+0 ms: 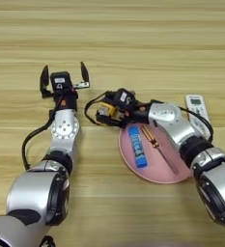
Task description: Move the objects on the table
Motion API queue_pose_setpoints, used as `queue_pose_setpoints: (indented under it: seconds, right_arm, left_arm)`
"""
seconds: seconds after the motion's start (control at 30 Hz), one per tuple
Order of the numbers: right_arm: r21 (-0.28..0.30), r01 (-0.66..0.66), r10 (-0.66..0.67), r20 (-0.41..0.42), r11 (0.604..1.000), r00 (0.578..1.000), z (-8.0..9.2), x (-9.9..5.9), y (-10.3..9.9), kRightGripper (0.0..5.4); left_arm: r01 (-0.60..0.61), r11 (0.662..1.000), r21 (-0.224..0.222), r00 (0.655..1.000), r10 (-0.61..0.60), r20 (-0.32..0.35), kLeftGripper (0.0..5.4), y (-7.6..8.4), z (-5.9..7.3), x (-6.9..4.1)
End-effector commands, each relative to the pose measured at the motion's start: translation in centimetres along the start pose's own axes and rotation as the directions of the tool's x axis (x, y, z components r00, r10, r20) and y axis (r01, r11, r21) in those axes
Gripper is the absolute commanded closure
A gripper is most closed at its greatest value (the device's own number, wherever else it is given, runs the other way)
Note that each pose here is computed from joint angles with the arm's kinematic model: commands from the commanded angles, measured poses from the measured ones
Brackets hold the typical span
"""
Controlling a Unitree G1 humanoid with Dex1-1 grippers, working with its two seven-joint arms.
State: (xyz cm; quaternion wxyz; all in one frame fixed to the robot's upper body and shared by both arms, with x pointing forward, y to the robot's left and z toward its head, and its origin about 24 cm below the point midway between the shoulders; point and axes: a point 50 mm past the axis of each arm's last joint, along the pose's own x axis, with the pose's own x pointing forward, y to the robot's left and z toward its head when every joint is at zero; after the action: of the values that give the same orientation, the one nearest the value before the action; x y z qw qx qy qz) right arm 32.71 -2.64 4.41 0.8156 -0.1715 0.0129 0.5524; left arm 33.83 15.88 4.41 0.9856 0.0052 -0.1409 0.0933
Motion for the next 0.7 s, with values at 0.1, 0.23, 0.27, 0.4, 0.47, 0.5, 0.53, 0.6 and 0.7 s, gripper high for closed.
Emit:
queue_pose_setpoints:
  seconds: [0.1, 0.23, 0.27, 0.4, 0.47, 0.5, 0.53, 0.6, 0.7]
  right_arm:
    - [0.078, -0.176, 0.181, -0.051, 0.981, 0.982, -2.8, -1.2, 3.3, 1.79]
    - [0.048, -0.324, 0.323, 0.023, 0.945, 0.946, -2.1, -2.3, 4.8, 1.8]
    - [0.04, -0.347, 0.346, 0.032, 0.937, 0.938, -1.9, -2.5, 5.0, 1.8]
    - [0.026, -0.392, 0.39, 0.044, 0.92, 0.92, -1.5, -3.2, 5.3, 1.8]
    - [0.016, -0.415, 0.414, 0.045, 0.91, 0.909, -1.4, -3.6, 5.4, 1.8]
    - [0.013, -0.426, 0.425, 0.044, 0.905, 0.904, -1.4, -3.7, 5.5, 1.8]
    - [0.011, -0.432, 0.431, 0.043, 0.902, 0.901, -1.4, -3.8, 5.6, 1.8]
    - [0.009, -0.436, 0.435, 0.04, 0.9, 0.899, -1.4, -4.0, 5.6, 1.8]
    - [0.007, -0.438, 0.437, 0.037, 0.899, 0.898, -1.4, -4.0, 5.6, 1.8]
  left_arm:
    - [-0.003, 1.0, 0.003, 1.0, 0.003, 0.009, 0.0, 0.1, 0.1, 0.0]
    - [-0.003, 1.0, 0.004, 1.0, 0.003, 0.009, 0.0, 0.1, 0.1, 0.0]
    - [-0.003, 1.0, 0.004, 1.0, 0.003, 0.009, 0.0, 0.1, 0.1, 0.0]
    - [-0.004, 1.0, 0.005, 1.0, 0.004, 0.007, 0.0, 0.1, 0.1, 0.0]
    - [-0.004, 1.0, 0.004, 1.0, 0.004, 0.006, 0.0, 0.1, 0.1, 0.0]
    - [-0.004, 1.0, 0.004, 1.0, 0.004, 0.006, 0.0, 0.1, 0.1, 0.0]
    - [-0.005, 1.0, 0.004, 1.0, 0.005, 0.005, 0.0, 0.2, 0.1, 0.1]
    - [-0.005, 1.0, 0.004, 1.0, 0.005, 0.005, 0.0, 0.2, 0.1, 0.1]
    - [-0.005, 1.0, 0.004, 1.0, 0.005, 0.004, 0.0, 0.2, 0.1, 0.1]
